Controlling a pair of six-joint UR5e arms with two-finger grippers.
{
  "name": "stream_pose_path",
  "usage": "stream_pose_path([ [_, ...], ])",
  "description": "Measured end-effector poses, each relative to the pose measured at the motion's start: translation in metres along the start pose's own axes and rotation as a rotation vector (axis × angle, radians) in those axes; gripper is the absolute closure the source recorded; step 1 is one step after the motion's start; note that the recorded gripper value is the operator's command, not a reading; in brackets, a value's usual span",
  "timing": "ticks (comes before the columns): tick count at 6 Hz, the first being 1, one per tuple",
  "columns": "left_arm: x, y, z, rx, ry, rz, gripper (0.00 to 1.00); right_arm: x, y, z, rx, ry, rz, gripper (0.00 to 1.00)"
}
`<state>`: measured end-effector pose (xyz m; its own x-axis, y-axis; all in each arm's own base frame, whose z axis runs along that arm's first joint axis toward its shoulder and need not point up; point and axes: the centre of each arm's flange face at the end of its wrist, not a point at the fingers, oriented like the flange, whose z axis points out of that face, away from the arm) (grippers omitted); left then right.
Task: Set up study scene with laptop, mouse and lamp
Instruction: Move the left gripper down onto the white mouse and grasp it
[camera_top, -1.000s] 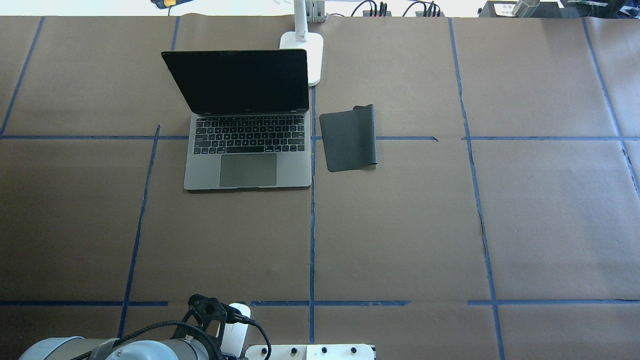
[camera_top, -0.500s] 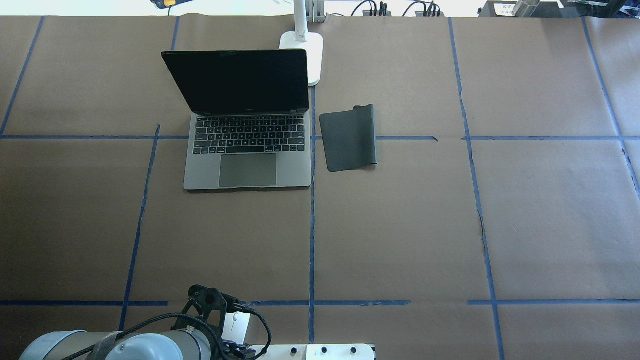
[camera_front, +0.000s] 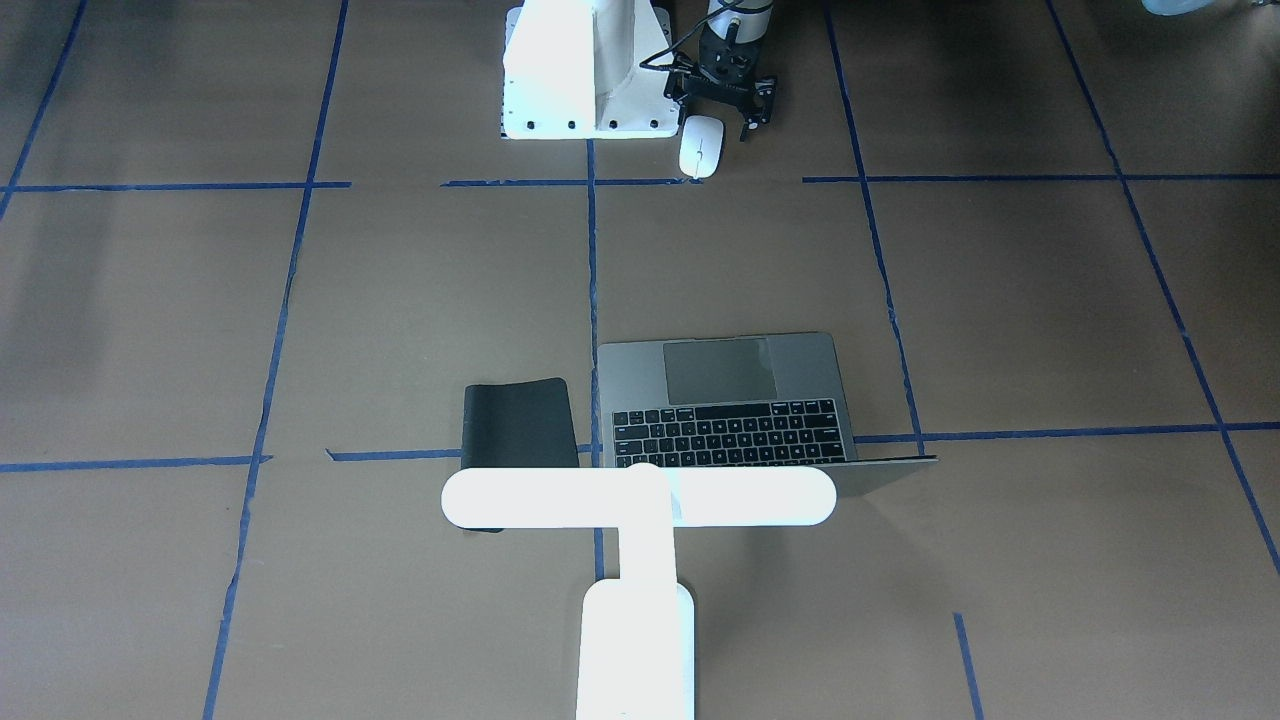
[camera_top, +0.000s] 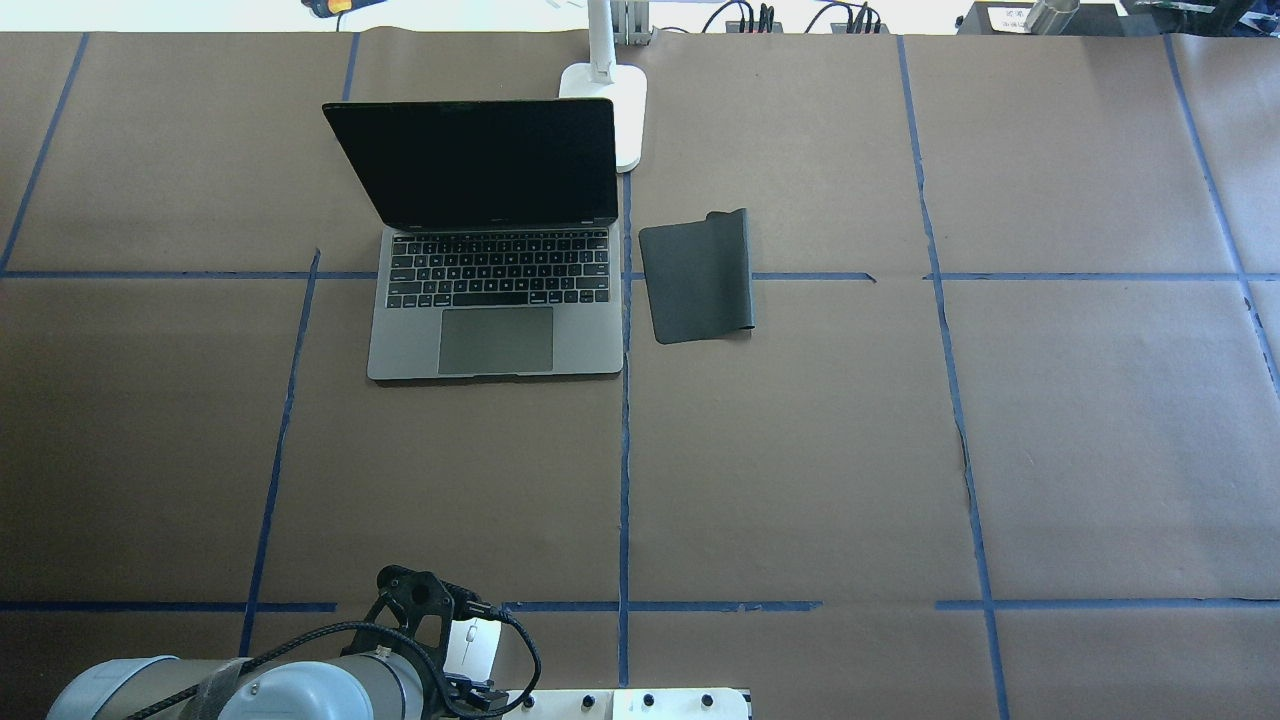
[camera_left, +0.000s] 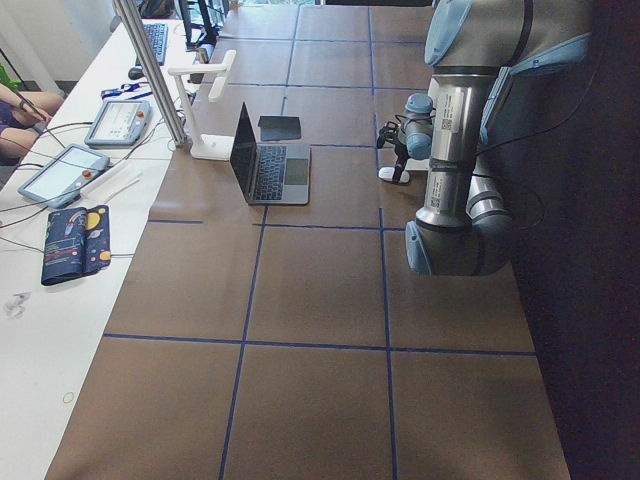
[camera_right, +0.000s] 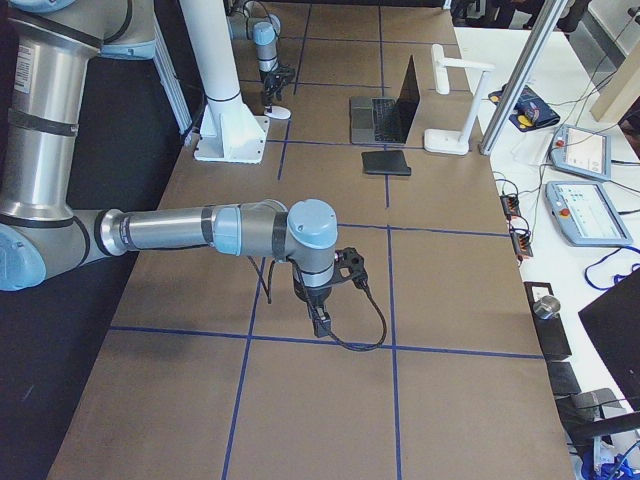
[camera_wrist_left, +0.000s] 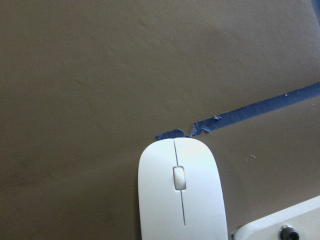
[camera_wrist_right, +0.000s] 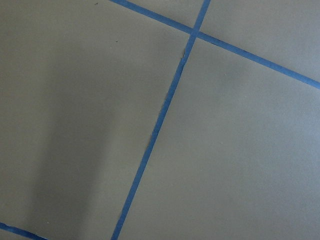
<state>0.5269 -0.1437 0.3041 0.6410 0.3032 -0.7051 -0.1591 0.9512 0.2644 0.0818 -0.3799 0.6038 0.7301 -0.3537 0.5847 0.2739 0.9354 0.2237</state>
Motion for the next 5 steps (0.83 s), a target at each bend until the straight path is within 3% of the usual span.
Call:
stream_pose_path([
  [3, 0.0067, -0.0006, 0.0088, -0.004, -0.005, 0.002, 0.00, 0.0000, 0.0000, 0.0000, 0.000, 0.000, 0.001, 0.00],
  [4, 0.0086, -0.0014, 0.0091, -0.003, -0.003, 0.001, 0.04, 0.0000, 0.0002, 0.0002, 0.000, 0.000, 0.001, 0.00],
  [5, 0.0089, -0.0014, 0.0104, -0.004, -0.005, 0.000, 0.16, -0.0003, 0.0004, 0.0004, 0.001, -0.004, 0.002, 0.00],
])
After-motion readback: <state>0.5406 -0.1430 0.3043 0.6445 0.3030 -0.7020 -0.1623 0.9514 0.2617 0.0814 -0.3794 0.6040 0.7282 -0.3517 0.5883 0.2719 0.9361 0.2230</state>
